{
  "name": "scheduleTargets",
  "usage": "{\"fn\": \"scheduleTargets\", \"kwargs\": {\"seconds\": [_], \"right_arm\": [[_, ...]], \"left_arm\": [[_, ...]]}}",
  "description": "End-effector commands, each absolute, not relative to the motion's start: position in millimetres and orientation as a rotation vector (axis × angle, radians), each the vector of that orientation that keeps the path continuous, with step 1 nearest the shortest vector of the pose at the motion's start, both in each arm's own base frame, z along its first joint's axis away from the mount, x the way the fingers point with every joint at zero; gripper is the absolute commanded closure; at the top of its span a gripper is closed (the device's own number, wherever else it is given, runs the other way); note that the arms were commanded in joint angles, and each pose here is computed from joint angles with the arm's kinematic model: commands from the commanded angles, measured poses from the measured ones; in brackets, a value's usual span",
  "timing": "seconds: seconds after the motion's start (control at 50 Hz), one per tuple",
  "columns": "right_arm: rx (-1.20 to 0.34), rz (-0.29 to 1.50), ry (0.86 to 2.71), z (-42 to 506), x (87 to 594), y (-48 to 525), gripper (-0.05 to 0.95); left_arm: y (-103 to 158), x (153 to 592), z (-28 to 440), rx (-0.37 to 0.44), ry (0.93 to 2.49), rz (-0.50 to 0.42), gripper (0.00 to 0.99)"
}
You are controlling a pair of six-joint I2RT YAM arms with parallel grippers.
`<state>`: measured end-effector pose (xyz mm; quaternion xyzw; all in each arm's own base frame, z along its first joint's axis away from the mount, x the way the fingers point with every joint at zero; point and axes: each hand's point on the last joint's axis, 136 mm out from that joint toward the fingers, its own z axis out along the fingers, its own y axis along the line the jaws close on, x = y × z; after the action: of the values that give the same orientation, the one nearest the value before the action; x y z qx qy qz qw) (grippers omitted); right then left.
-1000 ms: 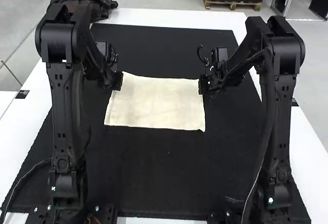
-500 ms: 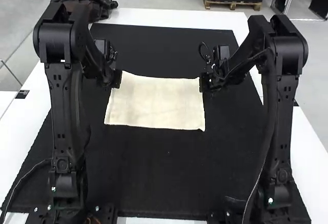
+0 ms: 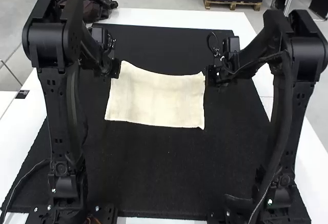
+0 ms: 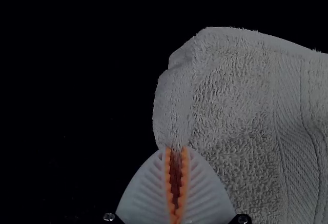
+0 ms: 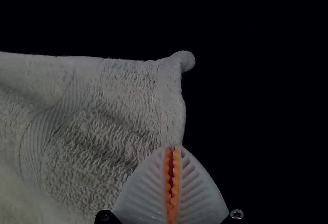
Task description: Fold the towel.
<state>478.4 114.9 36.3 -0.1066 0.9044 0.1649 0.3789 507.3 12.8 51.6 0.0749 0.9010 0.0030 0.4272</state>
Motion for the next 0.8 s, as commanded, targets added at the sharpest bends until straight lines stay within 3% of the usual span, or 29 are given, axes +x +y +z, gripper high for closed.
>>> {"fn": "scheduleTargets", "kwargs": {"seconds": [0.0,0.78], "right_arm": [[-0.259,0.461,2.278,60,474,110,0.93],[-0.259,0.594,2.358,77,402,117,0.93]], "left_arm": [[24,504,73,0.167,2.215,0.036,0.972],[15,440,77,0.211,2.306,0.006,0.972]]}}
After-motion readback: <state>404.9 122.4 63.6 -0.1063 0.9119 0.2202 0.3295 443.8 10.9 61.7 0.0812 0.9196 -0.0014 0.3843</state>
